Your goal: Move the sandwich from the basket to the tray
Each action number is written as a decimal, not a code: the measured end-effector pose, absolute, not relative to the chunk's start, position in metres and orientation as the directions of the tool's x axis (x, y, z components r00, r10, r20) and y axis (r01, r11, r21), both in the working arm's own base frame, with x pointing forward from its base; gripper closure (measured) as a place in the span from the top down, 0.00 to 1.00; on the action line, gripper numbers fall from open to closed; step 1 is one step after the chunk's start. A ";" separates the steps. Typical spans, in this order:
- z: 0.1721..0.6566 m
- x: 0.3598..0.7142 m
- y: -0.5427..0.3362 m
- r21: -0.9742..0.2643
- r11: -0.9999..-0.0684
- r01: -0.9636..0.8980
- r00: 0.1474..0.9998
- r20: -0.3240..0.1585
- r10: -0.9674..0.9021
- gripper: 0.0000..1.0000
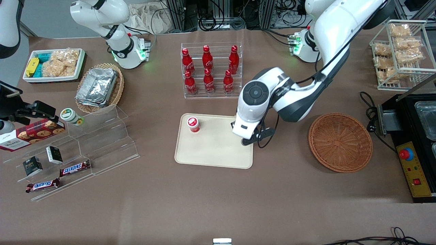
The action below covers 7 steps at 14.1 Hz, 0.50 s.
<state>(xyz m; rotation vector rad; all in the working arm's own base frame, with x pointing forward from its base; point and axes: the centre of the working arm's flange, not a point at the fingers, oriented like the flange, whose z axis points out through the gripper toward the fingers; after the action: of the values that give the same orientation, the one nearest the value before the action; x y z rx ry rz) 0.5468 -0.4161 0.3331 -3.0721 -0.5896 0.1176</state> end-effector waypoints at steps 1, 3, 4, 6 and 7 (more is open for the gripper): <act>0.315 0.549 -0.417 -0.023 -0.929 0.369 0.926 -0.078 0.370 0.13; 0.279 0.553 -0.417 -0.029 -0.927 0.374 0.922 -0.098 0.375 0.13; 0.262 0.556 -0.413 -0.031 -0.925 0.380 0.919 -0.106 0.381 0.13; 0.235 0.565 -0.406 -0.015 -0.919 0.393 0.913 -0.112 0.392 0.13; 0.226 0.567 -0.405 -0.013 -0.920 0.391 0.915 -0.107 0.390 0.13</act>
<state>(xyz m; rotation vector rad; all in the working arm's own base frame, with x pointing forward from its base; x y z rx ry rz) 0.5670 -0.4046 0.2263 -3.0817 -0.6287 0.1695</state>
